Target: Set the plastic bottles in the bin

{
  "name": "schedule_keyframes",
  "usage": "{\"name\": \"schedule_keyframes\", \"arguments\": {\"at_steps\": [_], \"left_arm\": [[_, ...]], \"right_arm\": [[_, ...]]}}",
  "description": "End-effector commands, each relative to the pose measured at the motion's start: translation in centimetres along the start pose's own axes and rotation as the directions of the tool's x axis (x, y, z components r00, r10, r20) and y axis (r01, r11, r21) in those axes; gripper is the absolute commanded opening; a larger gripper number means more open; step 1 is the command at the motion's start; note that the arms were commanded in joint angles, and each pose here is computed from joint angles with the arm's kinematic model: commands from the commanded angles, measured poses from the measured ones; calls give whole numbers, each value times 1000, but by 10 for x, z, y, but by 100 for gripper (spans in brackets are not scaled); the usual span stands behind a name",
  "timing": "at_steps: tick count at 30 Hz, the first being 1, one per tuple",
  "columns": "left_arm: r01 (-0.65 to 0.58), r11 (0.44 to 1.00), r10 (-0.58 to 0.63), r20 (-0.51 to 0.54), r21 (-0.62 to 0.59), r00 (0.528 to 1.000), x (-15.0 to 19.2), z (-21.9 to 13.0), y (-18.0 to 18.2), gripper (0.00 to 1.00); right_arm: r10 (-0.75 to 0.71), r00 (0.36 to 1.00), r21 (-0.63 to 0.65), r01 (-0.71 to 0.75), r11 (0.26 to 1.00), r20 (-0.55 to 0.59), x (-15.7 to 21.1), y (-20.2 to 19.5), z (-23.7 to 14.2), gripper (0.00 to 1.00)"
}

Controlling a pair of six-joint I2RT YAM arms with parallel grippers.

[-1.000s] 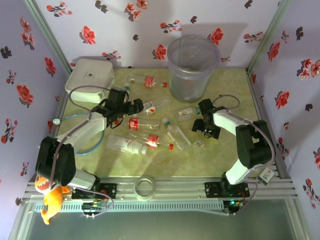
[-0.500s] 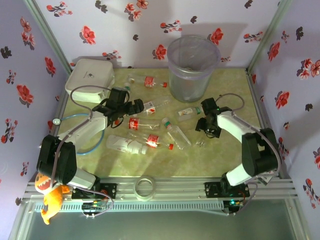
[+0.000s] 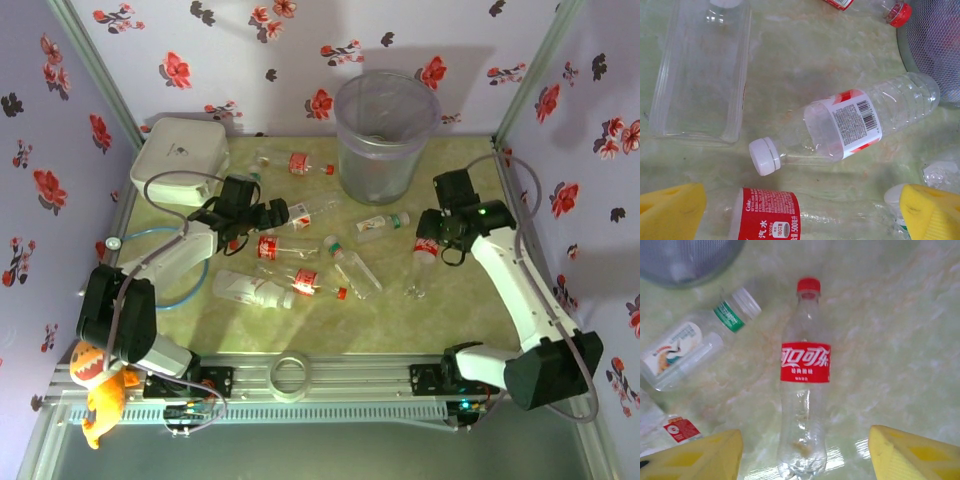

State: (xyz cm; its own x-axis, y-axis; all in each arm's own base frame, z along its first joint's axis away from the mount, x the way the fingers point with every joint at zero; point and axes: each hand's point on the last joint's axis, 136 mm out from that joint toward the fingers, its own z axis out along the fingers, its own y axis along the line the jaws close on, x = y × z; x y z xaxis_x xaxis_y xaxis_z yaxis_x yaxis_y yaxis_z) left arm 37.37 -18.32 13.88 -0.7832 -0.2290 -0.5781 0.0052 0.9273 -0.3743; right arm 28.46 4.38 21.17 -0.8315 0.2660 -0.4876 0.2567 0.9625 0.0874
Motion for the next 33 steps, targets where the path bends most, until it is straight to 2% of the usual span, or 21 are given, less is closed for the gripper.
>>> {"name": "schedule_keyframes", "arguments": {"at_steps": [1, 11, 20, 27, 30, 33], "left_arm": [[-22, 999, 21, 29, 38, 999, -13, -4, -11, 100], [-5, 999, 3, 35, 41, 999, -6, -18, -6, 100], [48, 998, -48, 20, 36, 999, 16, -25, 8, 100], [62, 997, -63, 28, 41, 998, 21, -34, 11, 100], [62, 997, -64, 33, 44, 997, 21, -39, 11, 100], [62, 997, -64, 36, 45, 997, 22, -41, 12, 100]], "right_arm": [[-65, 995, -3, 66, 998, 76, -25, 0, -30, 67], [-60, 938, -157, 119, 980, 340, -134, 58, -81, 65], [-63, 909, -292, 198, 936, 412, -210, 127, -78, 63], [-94, 922, -322, 225, 920, 375, -244, 171, -23, 63], [-109, 935, -290, 213, 933, 337, -241, 168, -13, 64], [-149, 928, -193, 224, 955, 341, -228, 153, -19, 71]]}}
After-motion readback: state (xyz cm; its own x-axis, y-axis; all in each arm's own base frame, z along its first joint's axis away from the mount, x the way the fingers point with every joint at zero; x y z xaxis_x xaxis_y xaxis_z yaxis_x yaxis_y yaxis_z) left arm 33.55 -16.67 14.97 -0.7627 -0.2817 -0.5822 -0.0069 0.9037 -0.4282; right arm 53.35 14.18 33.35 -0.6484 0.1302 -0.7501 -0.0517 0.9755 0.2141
